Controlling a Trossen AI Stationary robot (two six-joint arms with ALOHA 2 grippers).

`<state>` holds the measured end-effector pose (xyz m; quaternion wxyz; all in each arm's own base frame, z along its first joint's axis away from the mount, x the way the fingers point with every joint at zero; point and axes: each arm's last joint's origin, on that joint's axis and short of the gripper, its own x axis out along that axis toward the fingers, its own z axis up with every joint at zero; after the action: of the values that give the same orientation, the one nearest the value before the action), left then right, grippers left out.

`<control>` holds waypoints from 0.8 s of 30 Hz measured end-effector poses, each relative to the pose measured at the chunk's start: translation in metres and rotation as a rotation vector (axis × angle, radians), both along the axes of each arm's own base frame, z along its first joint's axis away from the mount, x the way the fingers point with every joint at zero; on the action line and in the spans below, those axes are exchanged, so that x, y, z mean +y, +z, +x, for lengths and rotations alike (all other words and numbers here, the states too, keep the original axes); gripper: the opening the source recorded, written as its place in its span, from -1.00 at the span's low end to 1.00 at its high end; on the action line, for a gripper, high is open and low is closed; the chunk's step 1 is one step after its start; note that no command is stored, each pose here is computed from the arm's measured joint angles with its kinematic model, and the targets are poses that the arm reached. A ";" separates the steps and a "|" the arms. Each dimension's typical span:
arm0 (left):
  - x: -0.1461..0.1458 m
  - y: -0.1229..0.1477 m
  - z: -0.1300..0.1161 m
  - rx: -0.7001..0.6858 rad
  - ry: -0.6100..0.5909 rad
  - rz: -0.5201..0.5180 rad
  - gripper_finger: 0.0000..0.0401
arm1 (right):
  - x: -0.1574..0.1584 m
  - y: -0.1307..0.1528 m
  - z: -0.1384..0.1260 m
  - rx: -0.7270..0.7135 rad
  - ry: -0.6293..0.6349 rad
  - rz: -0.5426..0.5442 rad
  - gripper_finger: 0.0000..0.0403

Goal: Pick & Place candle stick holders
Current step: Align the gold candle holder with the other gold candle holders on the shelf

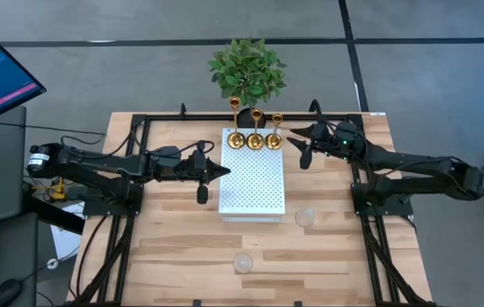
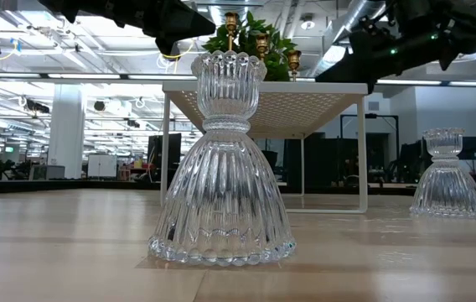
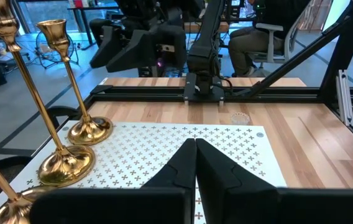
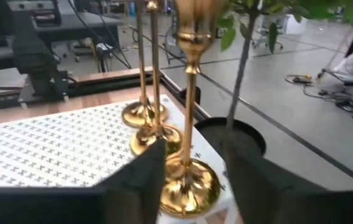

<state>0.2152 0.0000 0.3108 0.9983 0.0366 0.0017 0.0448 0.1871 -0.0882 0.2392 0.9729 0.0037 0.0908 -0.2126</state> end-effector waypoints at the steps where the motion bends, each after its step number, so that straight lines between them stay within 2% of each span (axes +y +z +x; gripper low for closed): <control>1: 0.000 0.000 0.000 0.000 0.000 0.000 -0.96 | 0.000 0.000 -0.001 0.006 -0.006 0.002 -0.35; 6: 0.000 0.000 0.000 0.000 0.000 -0.001 -0.97 | -0.001 -0.008 0.001 0.059 -0.020 0.019 -0.92; 13: 0.000 0.000 0.000 0.003 0.000 -0.002 -0.96 | -0.010 -0.031 0.003 0.218 -0.179 0.079 -0.99; 24: 0.000 0.000 0.000 0.004 0.000 -0.002 -0.95 | -0.017 -0.050 0.016 0.263 -0.189 0.117 -1.00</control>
<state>0.2153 0.0001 0.3104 0.9984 0.0355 0.0036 0.0449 0.2028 -0.1056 0.1890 0.9265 0.0409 0.2288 -0.2960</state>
